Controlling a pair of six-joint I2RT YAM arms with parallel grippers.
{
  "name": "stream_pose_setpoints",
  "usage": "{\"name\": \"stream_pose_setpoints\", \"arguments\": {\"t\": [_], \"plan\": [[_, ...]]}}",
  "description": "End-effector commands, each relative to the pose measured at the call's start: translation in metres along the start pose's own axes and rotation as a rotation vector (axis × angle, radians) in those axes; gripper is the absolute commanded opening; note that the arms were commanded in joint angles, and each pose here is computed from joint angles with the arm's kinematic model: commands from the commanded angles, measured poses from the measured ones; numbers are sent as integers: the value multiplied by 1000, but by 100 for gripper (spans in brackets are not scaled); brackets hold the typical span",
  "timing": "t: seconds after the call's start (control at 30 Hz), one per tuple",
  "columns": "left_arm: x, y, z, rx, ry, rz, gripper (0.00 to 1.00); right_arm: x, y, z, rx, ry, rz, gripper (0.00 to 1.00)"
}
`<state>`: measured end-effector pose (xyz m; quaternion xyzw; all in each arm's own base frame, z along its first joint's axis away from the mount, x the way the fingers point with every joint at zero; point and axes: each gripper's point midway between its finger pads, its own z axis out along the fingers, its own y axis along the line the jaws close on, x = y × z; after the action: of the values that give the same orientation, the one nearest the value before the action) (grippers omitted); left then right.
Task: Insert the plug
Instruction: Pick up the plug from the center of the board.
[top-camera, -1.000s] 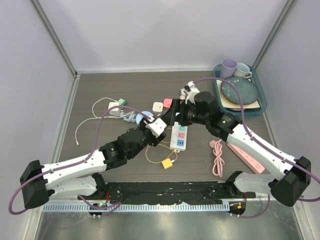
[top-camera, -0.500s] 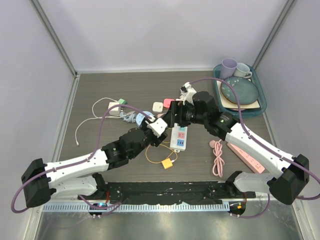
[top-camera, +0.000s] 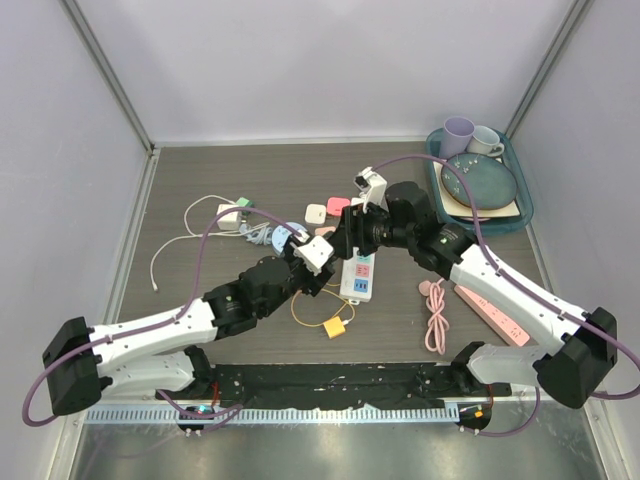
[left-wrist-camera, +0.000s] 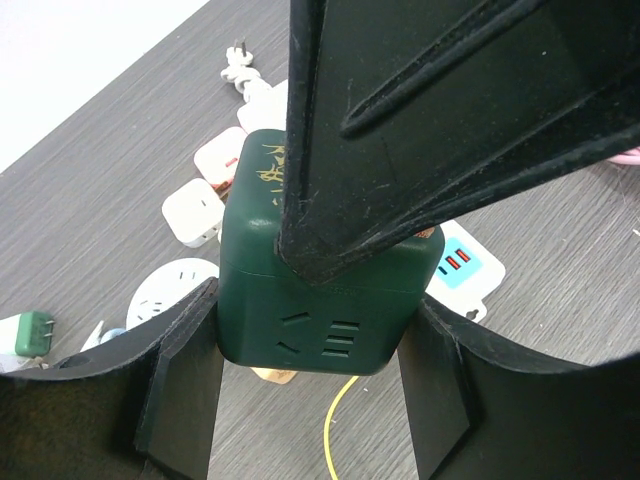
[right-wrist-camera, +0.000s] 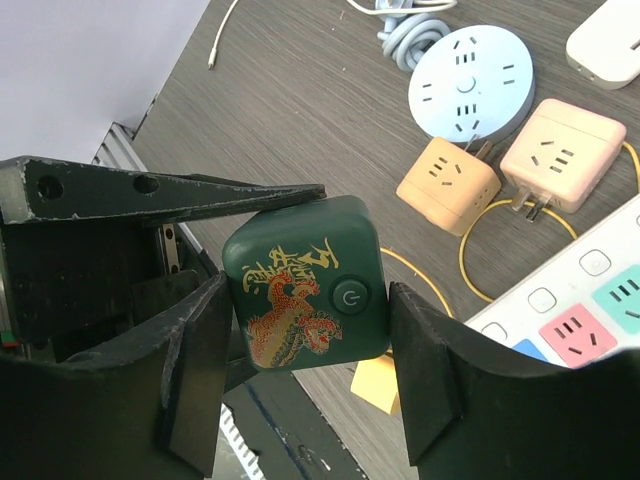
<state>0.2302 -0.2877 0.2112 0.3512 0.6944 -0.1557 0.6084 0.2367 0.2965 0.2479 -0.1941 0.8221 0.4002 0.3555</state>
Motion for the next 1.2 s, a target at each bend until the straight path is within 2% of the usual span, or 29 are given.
{"name": "stream_pose_setpoints", "arguments": {"t": [0.0,0.07,0.13,0.27,0.37,0.53,0.77,0.93,1.17], "plan": [[-32,-4,-6,31,-112,-66,14,-3,10,2,-66,9,-68,29],[-34,-4,-8,37,-120,-69,16,-1,11,2,-76,17,-82,26],[-34,-7,-10,56,-121,-71,16,0,10,2,-79,21,-109,26],[-37,-13,-13,97,-133,-78,12,1,8,2,-80,28,-136,48],[-39,-14,-14,107,-137,-83,12,1,4,3,-75,36,-144,52],[-41,-14,-16,109,-146,-87,11,3,1,5,-72,45,-141,53],[-42,-13,-16,104,-152,-92,12,5,-2,10,-68,60,-135,64],[-44,-12,-17,99,-159,-96,12,8,-4,12,-63,69,-141,68],[-43,-10,-18,87,-154,-98,13,10,-6,13,-54,74,-139,66]]}}
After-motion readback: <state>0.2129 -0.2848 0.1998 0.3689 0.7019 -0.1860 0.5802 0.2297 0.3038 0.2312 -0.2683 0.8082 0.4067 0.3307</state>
